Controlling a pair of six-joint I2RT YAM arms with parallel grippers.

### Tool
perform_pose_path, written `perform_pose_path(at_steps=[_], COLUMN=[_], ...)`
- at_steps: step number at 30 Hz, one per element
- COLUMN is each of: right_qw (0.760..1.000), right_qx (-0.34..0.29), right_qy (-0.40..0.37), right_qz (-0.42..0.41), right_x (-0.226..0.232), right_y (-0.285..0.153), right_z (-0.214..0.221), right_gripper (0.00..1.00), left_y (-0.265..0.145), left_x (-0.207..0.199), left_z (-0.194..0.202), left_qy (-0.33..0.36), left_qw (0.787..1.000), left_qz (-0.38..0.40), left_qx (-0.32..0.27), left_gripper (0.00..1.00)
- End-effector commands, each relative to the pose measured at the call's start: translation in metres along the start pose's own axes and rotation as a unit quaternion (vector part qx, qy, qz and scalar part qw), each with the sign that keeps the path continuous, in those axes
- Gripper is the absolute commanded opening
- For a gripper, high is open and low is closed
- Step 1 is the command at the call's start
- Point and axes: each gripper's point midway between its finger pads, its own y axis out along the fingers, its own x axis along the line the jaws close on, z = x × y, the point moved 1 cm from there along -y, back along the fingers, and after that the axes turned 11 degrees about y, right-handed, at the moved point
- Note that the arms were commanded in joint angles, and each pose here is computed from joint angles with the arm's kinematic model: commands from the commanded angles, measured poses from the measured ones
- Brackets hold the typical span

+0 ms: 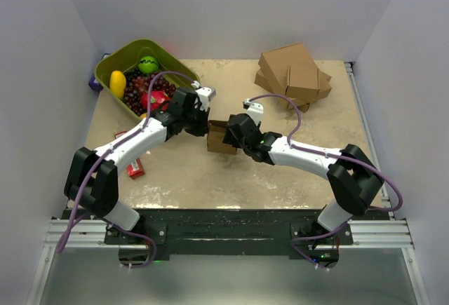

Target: Fold the paper box

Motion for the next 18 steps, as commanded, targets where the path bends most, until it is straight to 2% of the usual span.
perform_pose_path(at_steps=[1,13,18], right_qw=[0.993,0.992,0.993], right_qx=[0.038,0.039,0.037], right_qy=[-0.07,-0.072,-0.07], right_qz=[0.092,0.094,0.092], right_x=[-0.054,-0.054,-0.053], right_y=[0.009,0.01,0.009], right_z=[0.029,0.03,0.029], right_gripper=[0.61,0.61,0.61], left_y=[-0.029,-0.027,-0.021], left_x=[-0.021,-0.029,-0.026], left_z=[-0.057,-0.061,-0.05], left_qy=[0.007,-0.004,-0.003], left_qw=[0.993,0.991,0.993], left_qz=[0.046,0.066,0.06], left_qx=[-0.104,-0.118,-0.102], left_gripper=[0.0,0.0,0.0])
